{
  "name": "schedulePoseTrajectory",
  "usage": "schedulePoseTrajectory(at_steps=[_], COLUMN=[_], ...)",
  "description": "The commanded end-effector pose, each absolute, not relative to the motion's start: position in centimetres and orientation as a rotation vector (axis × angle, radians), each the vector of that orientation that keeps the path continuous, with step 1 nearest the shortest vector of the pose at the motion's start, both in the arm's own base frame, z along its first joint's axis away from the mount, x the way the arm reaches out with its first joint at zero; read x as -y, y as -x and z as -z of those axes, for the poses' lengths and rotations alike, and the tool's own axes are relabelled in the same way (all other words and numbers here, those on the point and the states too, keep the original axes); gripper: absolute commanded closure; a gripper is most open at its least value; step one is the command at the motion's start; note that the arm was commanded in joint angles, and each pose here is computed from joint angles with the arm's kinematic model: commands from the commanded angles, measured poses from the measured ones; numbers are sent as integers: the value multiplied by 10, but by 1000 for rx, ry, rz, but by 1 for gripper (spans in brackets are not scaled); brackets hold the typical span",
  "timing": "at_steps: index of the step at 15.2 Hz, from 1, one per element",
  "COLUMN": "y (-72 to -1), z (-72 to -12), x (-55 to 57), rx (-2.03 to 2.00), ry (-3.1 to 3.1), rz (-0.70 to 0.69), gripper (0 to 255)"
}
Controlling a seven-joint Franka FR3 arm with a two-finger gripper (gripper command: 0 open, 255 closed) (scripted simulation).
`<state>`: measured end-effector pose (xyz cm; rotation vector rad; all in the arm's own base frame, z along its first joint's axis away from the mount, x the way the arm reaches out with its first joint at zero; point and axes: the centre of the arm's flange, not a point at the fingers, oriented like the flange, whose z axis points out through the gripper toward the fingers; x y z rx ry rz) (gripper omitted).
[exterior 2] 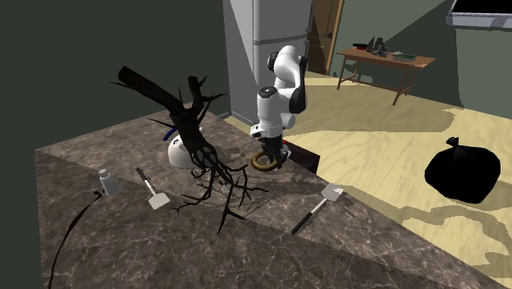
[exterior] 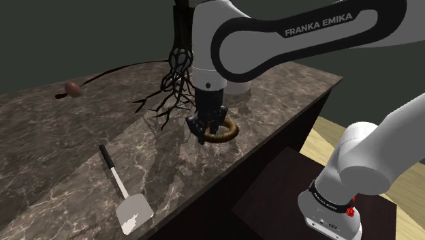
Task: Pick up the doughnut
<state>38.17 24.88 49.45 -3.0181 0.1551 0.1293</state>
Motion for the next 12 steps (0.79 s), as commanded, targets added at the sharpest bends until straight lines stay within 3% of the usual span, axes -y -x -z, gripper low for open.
schedulePoseTrajectory(at_steps=[1,12], y=[-381,-381], z=[-505,-559], x=[-249,-249], rx=[-155,-155], ry=[3018,3018], rz=[-130,-130], gripper=[255,255])
